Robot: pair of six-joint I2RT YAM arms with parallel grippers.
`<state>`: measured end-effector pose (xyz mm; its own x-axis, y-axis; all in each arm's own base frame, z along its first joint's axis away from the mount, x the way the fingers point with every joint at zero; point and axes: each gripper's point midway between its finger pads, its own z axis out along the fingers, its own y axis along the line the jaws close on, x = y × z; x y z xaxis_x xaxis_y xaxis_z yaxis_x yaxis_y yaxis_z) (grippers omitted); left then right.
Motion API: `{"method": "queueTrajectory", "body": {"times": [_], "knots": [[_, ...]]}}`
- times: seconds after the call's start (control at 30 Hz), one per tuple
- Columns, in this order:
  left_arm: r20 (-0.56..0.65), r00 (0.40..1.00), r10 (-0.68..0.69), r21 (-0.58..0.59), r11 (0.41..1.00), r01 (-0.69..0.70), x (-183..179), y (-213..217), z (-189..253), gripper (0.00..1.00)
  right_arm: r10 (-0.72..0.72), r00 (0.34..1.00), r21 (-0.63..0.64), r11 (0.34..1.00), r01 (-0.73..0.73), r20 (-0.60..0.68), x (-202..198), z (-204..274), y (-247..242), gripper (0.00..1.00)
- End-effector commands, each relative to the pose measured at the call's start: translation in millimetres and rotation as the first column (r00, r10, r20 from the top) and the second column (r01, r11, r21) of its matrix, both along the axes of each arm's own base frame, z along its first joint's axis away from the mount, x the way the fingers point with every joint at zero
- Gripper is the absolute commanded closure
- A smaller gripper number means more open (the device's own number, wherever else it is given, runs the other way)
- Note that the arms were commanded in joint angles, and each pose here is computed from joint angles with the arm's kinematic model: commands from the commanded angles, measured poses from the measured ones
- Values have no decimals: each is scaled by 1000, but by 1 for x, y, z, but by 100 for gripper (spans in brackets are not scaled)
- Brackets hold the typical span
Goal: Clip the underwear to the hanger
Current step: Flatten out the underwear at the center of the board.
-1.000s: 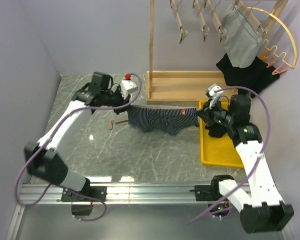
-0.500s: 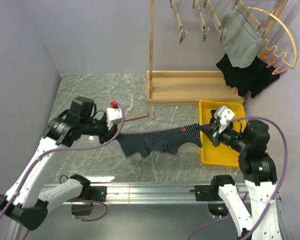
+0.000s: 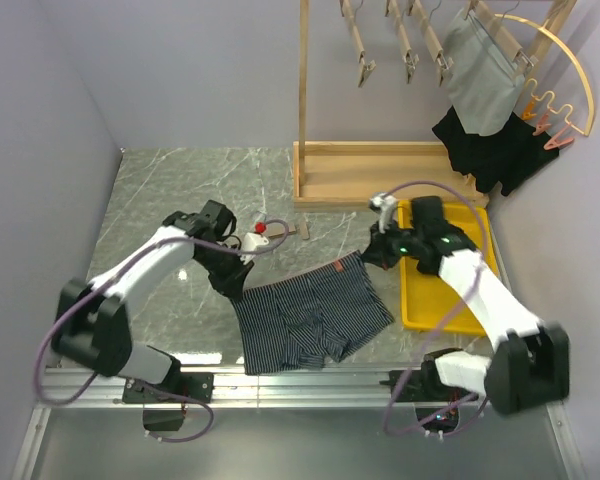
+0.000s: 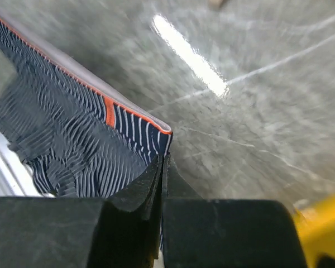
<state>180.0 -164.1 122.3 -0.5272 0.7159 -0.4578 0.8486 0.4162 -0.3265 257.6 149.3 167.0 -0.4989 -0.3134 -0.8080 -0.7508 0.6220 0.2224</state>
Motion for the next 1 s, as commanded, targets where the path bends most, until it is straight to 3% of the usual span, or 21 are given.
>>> {"method": "queueTrajectory", "body": {"times": [0.0,0.2,0.47,0.77,0.83,0.97], "knots": [[10,994,110,131,985,-111,36,26,-34,100,-88,996,-57,994,88,6,48,-24,11,100],[5,962,272,191,944,-268,100,48,-67,98,-197,973,-123,976,182,-117,102,-69,17,100],[1,959,284,232,933,-277,119,53,-95,93,-226,954,-108,972,208,-195,141,-87,41,100],[0,982,190,141,972,-188,108,43,-77,68,-207,948,-156,973,173,-240,132,-97,56,100],[20,983,180,118,976,-181,111,41,-68,57,-198,944,-170,973,156,-266,123,-100,59,100],[141,975,172,-86,983,-162,132,15,-14,35,-191,949,-161,975,154,-251,120,-98,65,100]]}}
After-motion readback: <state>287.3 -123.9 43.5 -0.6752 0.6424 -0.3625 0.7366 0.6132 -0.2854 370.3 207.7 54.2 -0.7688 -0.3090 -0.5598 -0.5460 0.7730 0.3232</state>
